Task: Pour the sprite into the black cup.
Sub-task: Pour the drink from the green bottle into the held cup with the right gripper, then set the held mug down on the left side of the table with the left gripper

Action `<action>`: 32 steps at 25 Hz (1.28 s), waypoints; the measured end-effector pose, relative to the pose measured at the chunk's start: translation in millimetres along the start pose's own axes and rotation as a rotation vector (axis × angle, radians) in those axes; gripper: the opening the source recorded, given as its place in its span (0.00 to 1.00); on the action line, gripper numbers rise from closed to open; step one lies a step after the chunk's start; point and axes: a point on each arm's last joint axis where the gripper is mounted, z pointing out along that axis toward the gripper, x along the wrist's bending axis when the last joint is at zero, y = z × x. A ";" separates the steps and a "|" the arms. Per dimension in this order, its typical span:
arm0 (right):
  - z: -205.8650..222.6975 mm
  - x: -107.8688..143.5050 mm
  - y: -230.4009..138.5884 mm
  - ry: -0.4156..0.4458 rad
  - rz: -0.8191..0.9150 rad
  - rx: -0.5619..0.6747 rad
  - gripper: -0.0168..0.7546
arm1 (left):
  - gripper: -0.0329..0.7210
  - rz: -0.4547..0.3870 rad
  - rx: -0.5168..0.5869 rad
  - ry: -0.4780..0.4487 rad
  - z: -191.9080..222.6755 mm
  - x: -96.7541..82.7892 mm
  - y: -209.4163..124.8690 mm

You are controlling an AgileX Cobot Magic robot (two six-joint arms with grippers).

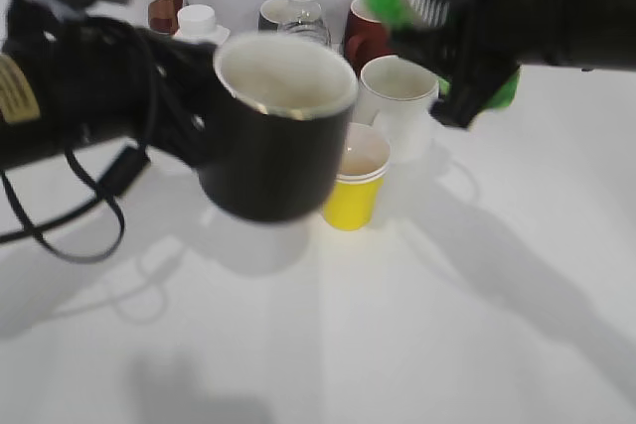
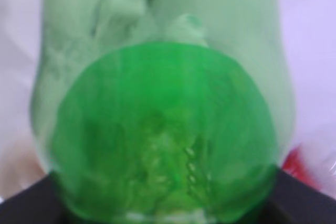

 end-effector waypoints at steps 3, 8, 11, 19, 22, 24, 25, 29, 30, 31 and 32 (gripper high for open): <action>-5.5 -7.9 -0.5 -0.034 0.319 -0.007 0.54 | 0.12 -0.045 -0.060 0.081 0.7 21.7 1.0; -8.3 -29.5 -35.0 -0.152 0.575 0.056 0.54 | 0.12 -0.152 -0.105 0.297 0.2 76.6 -25.9; -13.0 -37.6 -63.1 -0.240 0.677 0.095 0.54 | 0.12 -0.197 -0.076 0.422 -1.1 109.3 -56.7; -19.0 -32.5 -77.8 -0.360 0.787 -0.055 0.54 | 0.12 -0.222 -0.100 0.512 18.5 137.1 -116.2; -19.3 -30.9 -78.4 -0.359 0.787 -0.065 0.54 | 0.12 -0.230 -0.076 0.504 25.7 135.6 -134.2; -19.4 -30.9 -78.3 -0.360 0.788 -0.069 0.54 | 0.12 -0.233 -0.069 0.501 28.7 134.9 -143.0; -19.4 -31.1 -78.2 -0.360 0.787 -0.071 0.54 | 0.12 -0.235 -0.065 0.501 29.5 134.8 -145.7; -19.4 -31.1 -78.2 -0.360 0.788 -0.071 0.54 | 0.12 -0.244 -0.042 0.500 25.8 129.8 -155.7; -19.4 -31.1 -78.2 -0.360 0.789 -0.072 0.54 | 0.12 -0.251 -0.039 0.500 23.1 127.4 -158.4; -19.4 -31.1 -78.2 -0.360 0.789 -0.072 0.54 | 0.12 -0.254 -0.041 0.500 20.4 125.3 -160.1; -19.4 -31.1 -78.2 -0.360 0.789 -0.072 0.54 | 0.12 -0.257 -0.041 0.500 18.0 123.4 -161.8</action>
